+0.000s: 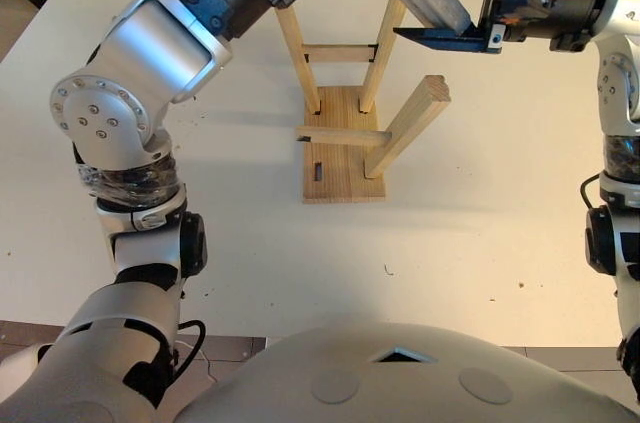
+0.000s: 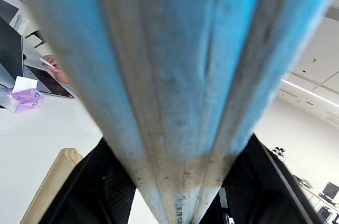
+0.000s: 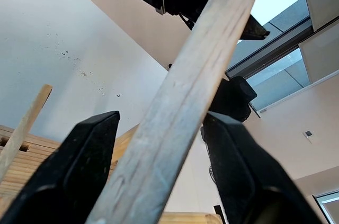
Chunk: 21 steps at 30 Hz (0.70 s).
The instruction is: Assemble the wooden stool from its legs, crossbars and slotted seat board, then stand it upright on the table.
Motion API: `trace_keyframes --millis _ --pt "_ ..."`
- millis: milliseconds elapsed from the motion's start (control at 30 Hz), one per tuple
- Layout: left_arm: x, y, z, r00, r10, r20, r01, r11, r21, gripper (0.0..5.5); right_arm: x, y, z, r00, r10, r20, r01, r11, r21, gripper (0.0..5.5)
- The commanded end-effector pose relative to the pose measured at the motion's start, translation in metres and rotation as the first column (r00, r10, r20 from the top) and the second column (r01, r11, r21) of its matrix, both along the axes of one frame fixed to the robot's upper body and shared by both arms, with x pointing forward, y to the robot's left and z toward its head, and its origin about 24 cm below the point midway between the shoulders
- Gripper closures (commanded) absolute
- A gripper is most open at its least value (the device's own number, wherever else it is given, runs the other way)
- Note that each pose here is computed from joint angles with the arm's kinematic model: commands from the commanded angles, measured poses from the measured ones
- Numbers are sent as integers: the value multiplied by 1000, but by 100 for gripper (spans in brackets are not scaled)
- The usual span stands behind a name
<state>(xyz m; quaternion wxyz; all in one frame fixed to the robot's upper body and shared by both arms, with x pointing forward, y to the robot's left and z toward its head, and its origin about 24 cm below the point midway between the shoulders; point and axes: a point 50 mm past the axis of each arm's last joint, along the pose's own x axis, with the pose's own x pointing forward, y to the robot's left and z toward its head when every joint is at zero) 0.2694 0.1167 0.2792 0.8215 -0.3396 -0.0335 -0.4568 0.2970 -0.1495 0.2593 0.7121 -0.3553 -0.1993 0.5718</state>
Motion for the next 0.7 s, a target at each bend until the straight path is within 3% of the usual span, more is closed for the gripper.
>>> trace_keyframes --millis 33,167,200,467,567,700 --pt "-4 1 1 999 2 42 -3 1000 29 343 2 2 5 999 -11 32 10 1000 12 285" --pt "-1 2 3 999 20 41 -21 1000 19 343 5 1 6 999 -35 41 34 999 17 285" --pt "0 3 3 999 24 36 -25 1000 16 344 5 1 5 998 -40 42 40 999 14 248" --pt "4 9 8 996 71 55 -72 997 18 344 5 -11 6 997 -77 23 77 997 -6 121" --pt "6 22 13 988 124 91 -126 992 17 344 2 -21 8 995 -97 -10 97 995 10 76" --pt "3 45 20 967 180 181 -194 979 61 344 -8 -37 12 992 -86 -93 90 995 44 73"
